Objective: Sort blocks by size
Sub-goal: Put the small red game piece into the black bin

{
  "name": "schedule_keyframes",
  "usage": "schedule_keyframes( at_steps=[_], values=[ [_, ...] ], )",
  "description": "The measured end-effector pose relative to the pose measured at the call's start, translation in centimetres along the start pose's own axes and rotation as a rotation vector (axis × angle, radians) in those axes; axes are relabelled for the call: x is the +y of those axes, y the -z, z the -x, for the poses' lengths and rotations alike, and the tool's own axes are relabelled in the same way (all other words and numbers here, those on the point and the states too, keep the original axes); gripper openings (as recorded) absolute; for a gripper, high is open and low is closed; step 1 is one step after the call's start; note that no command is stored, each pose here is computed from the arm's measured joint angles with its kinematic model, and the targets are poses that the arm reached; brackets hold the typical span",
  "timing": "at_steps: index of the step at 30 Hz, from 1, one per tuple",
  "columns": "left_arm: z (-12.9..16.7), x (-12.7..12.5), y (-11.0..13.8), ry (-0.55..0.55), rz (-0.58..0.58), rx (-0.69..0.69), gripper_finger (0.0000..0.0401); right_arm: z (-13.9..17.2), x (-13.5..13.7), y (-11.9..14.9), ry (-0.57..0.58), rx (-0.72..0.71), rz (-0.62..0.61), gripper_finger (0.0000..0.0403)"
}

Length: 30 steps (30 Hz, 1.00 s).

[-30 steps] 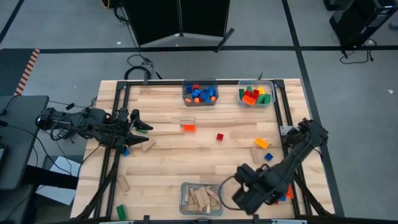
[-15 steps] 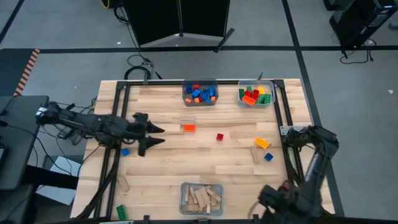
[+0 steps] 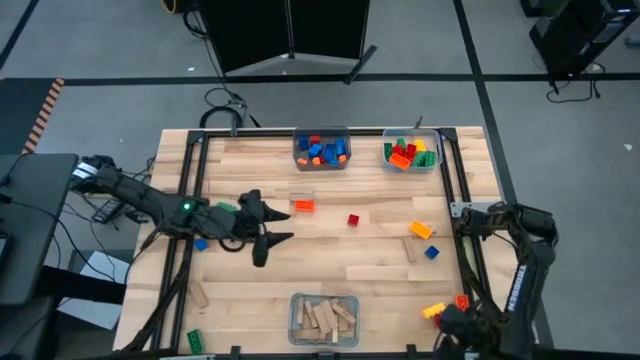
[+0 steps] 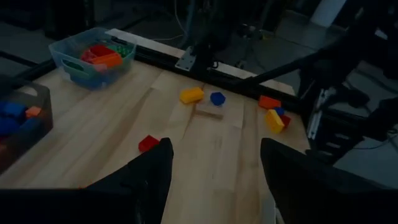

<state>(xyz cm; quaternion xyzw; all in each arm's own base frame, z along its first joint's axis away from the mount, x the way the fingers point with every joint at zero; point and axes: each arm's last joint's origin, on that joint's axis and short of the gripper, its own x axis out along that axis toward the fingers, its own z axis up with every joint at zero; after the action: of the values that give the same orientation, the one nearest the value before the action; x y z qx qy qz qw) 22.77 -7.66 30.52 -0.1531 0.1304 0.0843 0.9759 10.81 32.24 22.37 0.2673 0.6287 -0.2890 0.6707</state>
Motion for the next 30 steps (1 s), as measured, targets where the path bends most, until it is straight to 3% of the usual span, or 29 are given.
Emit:
schedule_keyframes(
  at_steps=[6, 8, 19, 23, 30],
  values=[
    [-1.3, -1.2, -0.5, -0.013, 0.004, 0.011, 0.0248, -3.4, -0.4, -1.4, -0.063, 0.11, 0.045, 0.0291],
    [-1.6, -1.5, -0.7, -0.009, 0.01, 0.003, 0.0248, -4.5, -1.3, -1.8, -0.021, 0.086, 0.05, 0.0291],
    [-2.2, -1.9, -0.9, -0.01, 0.04, -0.012, 0.0248, -5.9, -1.8, -2.8, -0.026, 0.098, 0.167, 0.0291],
    [-2.2, -1.9, -0.9, -0.012, 0.04, -0.014, 0.0248, -6.9, -1.4, -3.4, -0.091, 0.116, 0.207, 0.0291],
    [-2.2, -1.9, -1.0, -0.012, 0.043, -0.018, 0.0248, -8.4, -1.9, -4.6, -0.047, 0.14, 0.215, 0.0288]
  ],
)
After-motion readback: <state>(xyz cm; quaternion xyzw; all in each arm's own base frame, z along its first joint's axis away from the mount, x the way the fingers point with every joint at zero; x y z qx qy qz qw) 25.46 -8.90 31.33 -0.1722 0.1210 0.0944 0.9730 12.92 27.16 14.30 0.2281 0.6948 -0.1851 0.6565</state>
